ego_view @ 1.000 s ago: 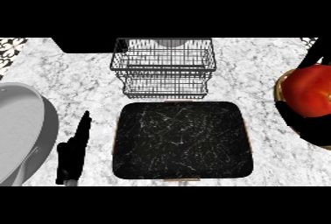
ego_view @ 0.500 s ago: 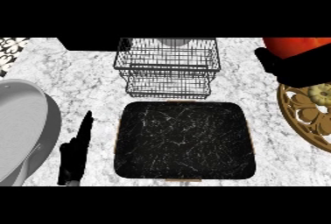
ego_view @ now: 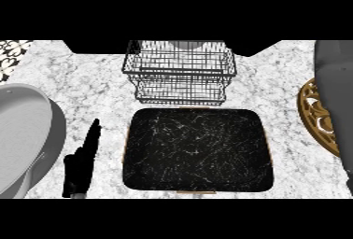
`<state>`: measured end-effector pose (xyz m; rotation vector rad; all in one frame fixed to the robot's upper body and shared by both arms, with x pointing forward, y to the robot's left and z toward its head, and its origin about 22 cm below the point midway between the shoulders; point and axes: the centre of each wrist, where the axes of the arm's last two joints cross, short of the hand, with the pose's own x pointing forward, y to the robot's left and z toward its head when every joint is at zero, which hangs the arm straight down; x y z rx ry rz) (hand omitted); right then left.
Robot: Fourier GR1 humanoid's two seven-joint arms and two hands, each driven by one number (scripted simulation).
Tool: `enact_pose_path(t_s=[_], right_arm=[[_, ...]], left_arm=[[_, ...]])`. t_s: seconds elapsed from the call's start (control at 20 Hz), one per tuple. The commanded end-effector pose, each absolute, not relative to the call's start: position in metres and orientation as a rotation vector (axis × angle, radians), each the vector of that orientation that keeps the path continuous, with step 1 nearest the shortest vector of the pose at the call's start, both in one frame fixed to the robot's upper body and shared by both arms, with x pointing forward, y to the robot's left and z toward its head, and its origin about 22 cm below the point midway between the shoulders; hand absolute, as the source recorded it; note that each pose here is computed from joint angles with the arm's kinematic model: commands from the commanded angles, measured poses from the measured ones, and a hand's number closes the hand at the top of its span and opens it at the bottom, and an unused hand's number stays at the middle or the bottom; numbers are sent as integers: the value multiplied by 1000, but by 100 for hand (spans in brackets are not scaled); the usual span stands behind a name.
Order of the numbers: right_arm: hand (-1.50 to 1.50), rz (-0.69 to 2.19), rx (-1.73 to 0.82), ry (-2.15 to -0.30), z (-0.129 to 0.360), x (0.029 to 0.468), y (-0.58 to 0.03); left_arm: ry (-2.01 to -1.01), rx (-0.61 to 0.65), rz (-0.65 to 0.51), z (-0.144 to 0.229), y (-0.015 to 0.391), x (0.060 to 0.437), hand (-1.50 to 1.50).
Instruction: Pick the tomato from the tray and place it in the tiered basket
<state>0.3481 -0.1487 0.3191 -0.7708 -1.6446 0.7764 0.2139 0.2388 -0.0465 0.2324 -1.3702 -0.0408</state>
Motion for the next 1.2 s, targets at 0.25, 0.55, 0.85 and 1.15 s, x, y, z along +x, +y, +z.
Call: enact_pose_path(t_s=[0.25, 0.55, 0.85, 1.15], right_arm=[[150, 884, -771, -1585, 284, 395, -103], [150, 867, -791, -1523, 245, 416, -91], [150, 760, -637, -1520, 217, 430, -77], [-150, 528, -354, -1531, 193, 435, -84]], left_arm=[[-1303, 233, -27, -56, 235, 217, 0], [-1316, 237, -20, -43, 230, 204, 0], [-1311, 224, -31, -55, 252, 212, 0], [-1326, 238, -34, -55, 241, 217, 0]])
